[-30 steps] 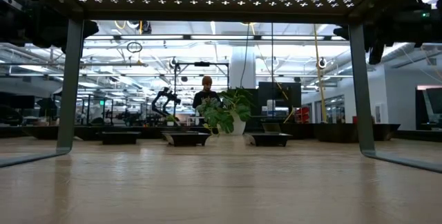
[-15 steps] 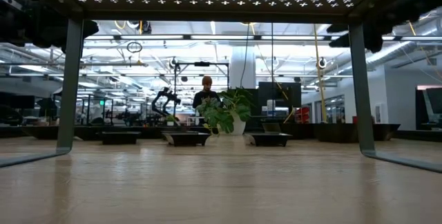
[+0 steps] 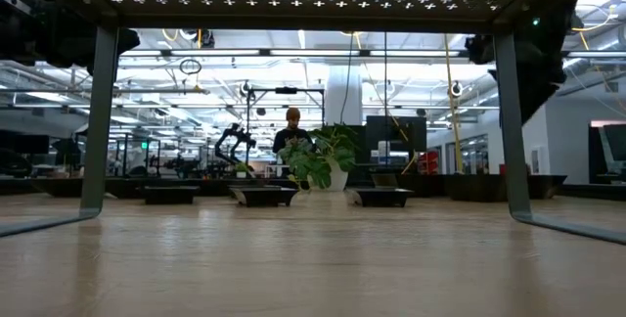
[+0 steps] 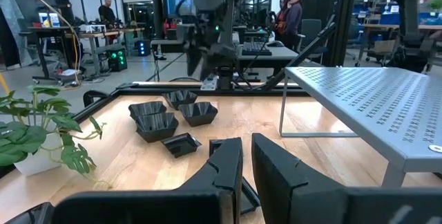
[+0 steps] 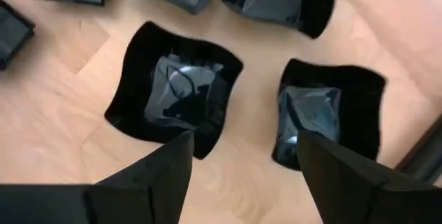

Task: Pick & Place Mini shaped plates
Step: Put the distorted square plate on the shelf

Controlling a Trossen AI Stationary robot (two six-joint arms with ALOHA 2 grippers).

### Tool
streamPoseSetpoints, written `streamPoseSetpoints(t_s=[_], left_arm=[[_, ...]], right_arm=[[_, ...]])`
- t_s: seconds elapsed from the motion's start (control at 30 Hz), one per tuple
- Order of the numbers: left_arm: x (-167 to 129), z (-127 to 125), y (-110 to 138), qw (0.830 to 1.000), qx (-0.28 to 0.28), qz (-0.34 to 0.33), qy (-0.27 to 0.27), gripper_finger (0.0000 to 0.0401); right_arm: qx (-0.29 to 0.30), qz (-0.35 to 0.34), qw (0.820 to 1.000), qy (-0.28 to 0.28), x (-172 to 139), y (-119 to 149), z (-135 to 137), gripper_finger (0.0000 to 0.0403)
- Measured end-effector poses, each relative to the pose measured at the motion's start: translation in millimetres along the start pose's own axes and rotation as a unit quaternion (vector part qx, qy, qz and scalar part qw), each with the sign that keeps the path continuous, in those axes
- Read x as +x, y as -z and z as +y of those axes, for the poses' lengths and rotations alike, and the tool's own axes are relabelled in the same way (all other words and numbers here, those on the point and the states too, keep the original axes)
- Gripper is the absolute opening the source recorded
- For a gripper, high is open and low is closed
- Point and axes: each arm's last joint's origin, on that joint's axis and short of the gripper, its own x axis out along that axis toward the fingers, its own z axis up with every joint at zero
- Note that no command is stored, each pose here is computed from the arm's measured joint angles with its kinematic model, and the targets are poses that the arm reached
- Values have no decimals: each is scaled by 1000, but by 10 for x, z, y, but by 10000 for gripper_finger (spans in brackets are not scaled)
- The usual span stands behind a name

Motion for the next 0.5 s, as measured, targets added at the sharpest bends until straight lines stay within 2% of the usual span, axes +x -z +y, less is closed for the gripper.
streamPoseSetpoints(t_s=[0.3,0.5], left_arm=[[0,0,0,1000,0,0,0,35],[0,0,0,1000,0,0,0,35]], right_arm=[[16,55,997,51,406,94,-140,212],[48,51,996,58,619,144,-275,204]])
